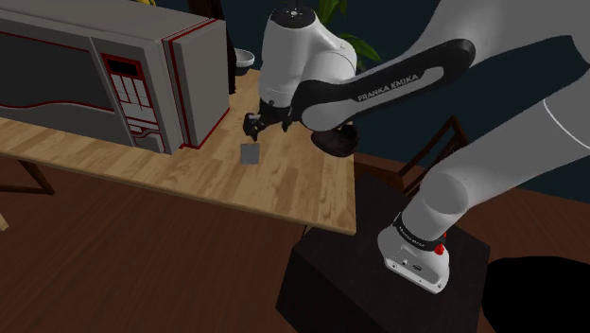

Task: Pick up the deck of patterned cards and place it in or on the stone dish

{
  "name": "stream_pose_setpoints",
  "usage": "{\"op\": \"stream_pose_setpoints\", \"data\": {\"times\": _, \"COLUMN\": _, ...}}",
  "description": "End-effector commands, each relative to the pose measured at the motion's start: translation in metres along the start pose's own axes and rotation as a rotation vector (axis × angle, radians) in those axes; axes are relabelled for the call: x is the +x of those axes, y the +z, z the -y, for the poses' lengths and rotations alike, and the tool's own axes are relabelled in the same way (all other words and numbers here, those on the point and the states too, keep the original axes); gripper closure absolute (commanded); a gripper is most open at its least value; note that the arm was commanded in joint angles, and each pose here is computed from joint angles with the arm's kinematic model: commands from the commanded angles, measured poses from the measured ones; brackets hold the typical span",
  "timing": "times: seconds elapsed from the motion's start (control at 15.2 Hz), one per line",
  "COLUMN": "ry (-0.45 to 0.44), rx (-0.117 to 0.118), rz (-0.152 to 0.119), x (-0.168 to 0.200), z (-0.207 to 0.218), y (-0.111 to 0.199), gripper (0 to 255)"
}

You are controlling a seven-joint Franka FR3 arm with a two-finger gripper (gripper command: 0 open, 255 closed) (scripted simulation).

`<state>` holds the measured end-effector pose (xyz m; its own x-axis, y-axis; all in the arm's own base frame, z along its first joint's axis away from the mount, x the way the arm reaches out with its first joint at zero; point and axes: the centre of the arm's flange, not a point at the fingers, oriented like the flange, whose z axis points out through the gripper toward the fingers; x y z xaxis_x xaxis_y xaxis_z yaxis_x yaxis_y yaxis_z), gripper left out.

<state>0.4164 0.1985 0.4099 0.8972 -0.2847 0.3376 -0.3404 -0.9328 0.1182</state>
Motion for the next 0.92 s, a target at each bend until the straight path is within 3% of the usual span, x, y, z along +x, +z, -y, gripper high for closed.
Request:
{"op": "stream_pose_setpoints", "data": {"times": 0.0, "ry": 0.059, "rx": -0.02, "rz": -0.031, "x": 0.007, "z": 0.023, "y": 0.016, "gripper": 0}}
{"op": "stream_pose_setpoints", "data": {"times": 0.2, "ry": 0.134, "rx": -0.055, "rz": -0.073, "x": 0.018, "z": 0.054, "y": 0.04, "gripper": 0}}
{"op": "stream_pose_setpoints", "data": {"times": 0.86, "ry": 0.134, "rx": -0.055, "rz": -0.073, "x": 0.021, "z": 0.052, "y": 0.08, "gripper": 0}}
